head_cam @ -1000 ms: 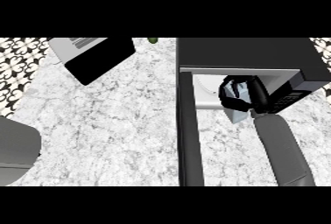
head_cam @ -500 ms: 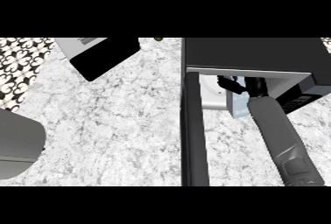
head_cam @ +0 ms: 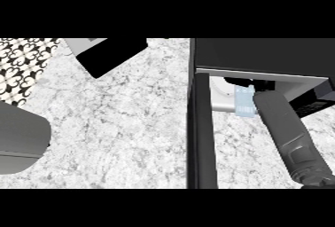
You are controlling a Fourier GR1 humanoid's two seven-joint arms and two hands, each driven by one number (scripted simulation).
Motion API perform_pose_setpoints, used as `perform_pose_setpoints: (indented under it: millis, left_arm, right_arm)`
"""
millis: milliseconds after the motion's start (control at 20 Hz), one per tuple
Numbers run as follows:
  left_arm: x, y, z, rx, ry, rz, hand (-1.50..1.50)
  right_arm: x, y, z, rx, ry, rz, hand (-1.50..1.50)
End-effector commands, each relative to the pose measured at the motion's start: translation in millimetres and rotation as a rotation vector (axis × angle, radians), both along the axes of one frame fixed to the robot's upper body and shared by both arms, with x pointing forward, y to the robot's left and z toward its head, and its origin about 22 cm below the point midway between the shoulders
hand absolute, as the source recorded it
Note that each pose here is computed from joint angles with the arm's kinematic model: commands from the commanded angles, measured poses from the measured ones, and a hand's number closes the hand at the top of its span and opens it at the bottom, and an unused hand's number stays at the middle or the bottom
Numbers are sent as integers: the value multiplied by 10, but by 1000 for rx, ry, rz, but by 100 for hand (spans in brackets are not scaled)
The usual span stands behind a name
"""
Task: Pick up the milk, place it into the microwave and close the microwave
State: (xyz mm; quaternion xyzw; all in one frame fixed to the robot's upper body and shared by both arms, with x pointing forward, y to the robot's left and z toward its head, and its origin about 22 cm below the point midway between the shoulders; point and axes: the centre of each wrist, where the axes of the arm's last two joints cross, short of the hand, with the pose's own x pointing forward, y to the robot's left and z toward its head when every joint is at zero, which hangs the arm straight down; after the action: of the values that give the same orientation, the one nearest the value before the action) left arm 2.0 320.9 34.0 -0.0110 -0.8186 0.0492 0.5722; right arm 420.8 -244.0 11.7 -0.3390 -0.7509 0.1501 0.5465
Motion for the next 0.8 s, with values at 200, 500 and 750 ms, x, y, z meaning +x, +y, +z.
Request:
perform_pose_setpoints:
  millis: [200, 500, 750]
  left_arm:
    - [107, -30, -26, 14, -2, -66, -150]
    - [163, -136, -24, 30, -3, -106, -150]
    - [167, -208, -35, 14, -1, -106, -150]
  right_arm:
    - [52, 13, 23, -27, 22, 67, -150]
    - [40, 8, -15, 40, 28, 143, -150]
    - [-80, 2, -224, 131, 46, 235, -150]
